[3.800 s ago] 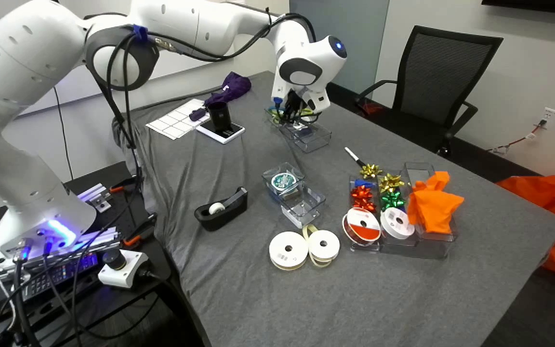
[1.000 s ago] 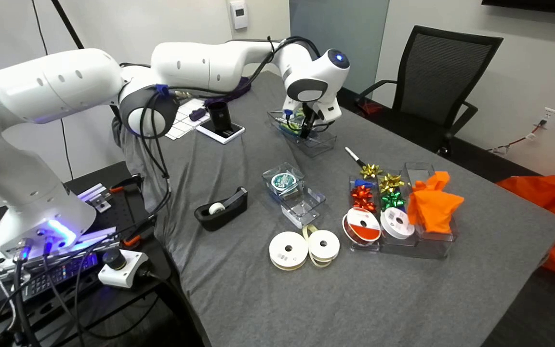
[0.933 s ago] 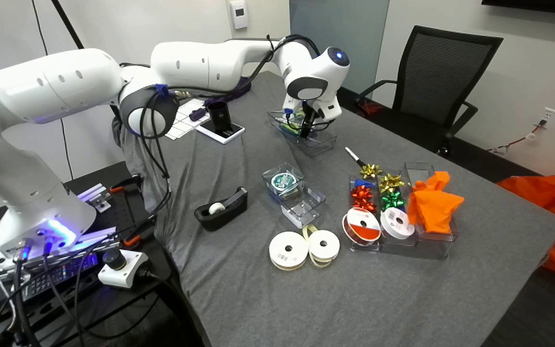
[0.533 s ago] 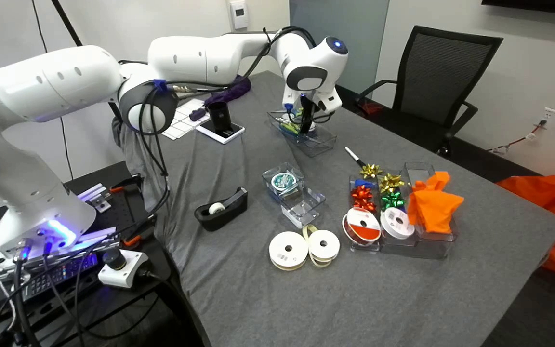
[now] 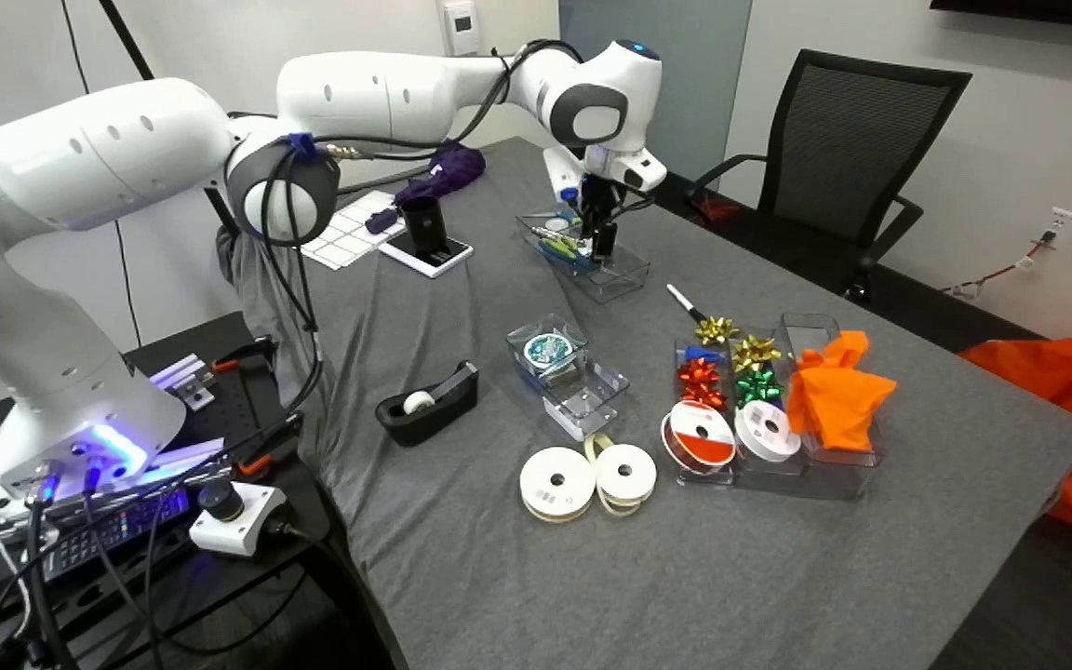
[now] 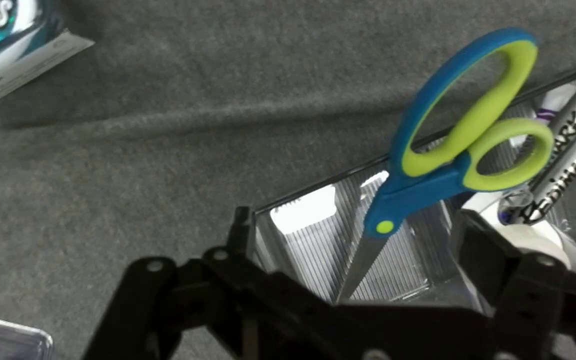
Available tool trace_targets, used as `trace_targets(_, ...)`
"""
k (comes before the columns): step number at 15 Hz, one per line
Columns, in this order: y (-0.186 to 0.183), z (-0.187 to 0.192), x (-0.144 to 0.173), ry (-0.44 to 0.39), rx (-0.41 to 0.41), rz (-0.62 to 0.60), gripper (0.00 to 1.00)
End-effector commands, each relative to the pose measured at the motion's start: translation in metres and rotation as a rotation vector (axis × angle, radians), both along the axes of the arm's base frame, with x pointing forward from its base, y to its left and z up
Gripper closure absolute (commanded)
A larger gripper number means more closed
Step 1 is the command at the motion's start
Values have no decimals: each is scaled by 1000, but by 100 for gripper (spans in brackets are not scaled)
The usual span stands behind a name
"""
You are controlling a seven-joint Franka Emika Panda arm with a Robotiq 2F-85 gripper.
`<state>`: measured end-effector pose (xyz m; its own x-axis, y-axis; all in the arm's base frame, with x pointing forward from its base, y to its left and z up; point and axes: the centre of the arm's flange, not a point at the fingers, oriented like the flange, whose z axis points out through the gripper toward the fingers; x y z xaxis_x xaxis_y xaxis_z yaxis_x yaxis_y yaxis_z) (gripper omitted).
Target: Put the scissors on the clear container
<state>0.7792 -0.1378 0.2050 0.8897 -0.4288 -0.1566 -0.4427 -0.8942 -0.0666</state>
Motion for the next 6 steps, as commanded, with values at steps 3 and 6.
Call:
trace_targets(3,-2,14,-64,-23,-133,273,0)
trace_targets(6,-5,13,-74,-34,-162,401,0)
